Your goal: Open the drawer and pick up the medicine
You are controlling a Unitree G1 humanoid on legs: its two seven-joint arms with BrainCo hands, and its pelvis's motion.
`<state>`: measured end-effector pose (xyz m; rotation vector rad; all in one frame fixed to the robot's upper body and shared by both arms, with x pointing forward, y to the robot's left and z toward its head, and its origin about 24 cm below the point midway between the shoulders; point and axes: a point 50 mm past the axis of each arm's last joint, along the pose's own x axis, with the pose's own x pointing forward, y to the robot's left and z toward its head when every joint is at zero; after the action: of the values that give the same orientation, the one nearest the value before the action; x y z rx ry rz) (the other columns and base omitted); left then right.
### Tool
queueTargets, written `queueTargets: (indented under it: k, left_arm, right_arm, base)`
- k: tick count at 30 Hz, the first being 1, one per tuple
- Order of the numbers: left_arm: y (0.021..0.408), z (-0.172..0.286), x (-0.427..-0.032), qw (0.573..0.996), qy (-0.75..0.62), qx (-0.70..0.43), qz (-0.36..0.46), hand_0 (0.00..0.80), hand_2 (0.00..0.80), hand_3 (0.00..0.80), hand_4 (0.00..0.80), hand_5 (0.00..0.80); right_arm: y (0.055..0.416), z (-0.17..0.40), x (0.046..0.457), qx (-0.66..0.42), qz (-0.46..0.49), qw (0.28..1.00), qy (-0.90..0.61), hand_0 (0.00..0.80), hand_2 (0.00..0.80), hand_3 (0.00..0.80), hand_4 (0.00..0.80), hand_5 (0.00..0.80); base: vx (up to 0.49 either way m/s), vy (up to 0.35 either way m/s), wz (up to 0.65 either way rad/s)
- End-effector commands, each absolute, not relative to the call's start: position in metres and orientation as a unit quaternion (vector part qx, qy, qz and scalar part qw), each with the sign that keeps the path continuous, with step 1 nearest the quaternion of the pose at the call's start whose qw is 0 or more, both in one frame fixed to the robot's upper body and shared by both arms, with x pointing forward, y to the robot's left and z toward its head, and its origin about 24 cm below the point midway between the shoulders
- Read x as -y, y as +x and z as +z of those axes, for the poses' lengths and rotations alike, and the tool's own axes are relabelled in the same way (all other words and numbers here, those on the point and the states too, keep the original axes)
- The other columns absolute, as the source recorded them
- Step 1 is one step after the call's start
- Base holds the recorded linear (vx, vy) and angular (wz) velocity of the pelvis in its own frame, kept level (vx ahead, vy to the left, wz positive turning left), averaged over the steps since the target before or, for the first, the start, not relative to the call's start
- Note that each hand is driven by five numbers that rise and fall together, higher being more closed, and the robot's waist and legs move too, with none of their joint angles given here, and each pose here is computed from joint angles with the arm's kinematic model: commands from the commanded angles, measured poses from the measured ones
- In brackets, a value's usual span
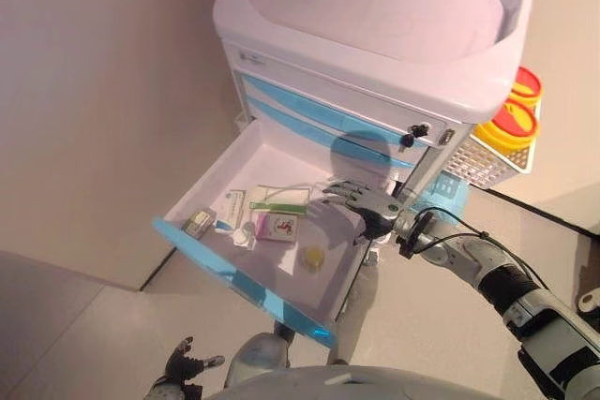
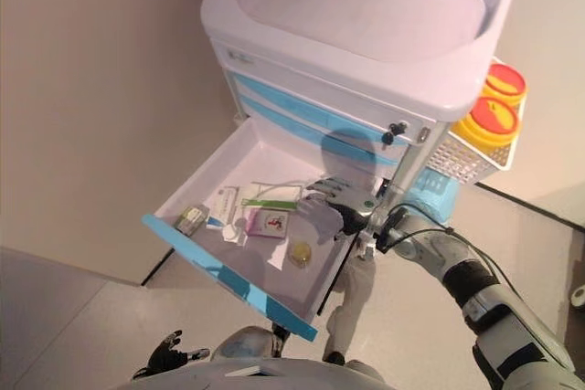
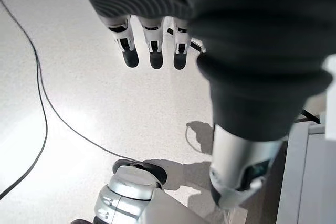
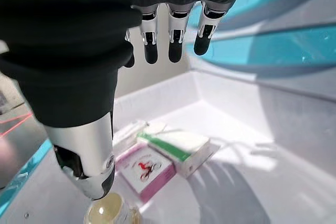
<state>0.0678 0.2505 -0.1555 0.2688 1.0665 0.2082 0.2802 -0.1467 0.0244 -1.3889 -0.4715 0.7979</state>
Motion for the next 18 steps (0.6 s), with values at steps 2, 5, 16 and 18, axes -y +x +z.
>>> queueTargets:
  k: [2, 5, 16, 18]
  left_arm:
    - [0.079, -0.154, -0.249, 0.852, 0.159, -0.494, 0.068, 0.0, 0.0, 0.0, 0.0, 0.0]
    - [0.08, -0.154, -0.249, 0.852, 0.161, -0.493, 0.065, 0.0, 0.0, 0.0, 0.0, 0.0]
    - [0.077, -0.155, -0.246, 0.852, 0.173, -0.492, 0.05, 0.0, 0.0, 0.0, 0.0, 0.0]
    - [0.076, -0.155, -0.246, 0.85, 0.176, -0.494, 0.046, 0.0, 0.0, 0.0, 0.0, 0.0]
  right_arm:
    - [0.281, 0.029, 0.127, 0.251, 0.369, 0.652, -0.613, 0.0, 0.0, 0.0, 0.0, 0.0]
    - [0.279, 0.02, 0.123, 0.245, 0.386, 0.638, -0.62, 0.0, 0.0, 0.0, 0.0, 0.0]
    - [0.267, -0.008, 0.122, 0.224, 0.439, 0.583, -0.646, 0.0, 0.0, 0.0, 0.0, 0.0]
    - [0.265, -0.011, 0.122, 0.222, 0.445, 0.579, -0.646, 0.0, 0.0, 0.0, 0.0, 0.0]
  base:
    - [0.005, 0.017, 0.09]
    - [0.003, 0.004, 0.11]
    - [0.015, -0.002, 0.11]
    - [0.031, -0.001, 0.09]
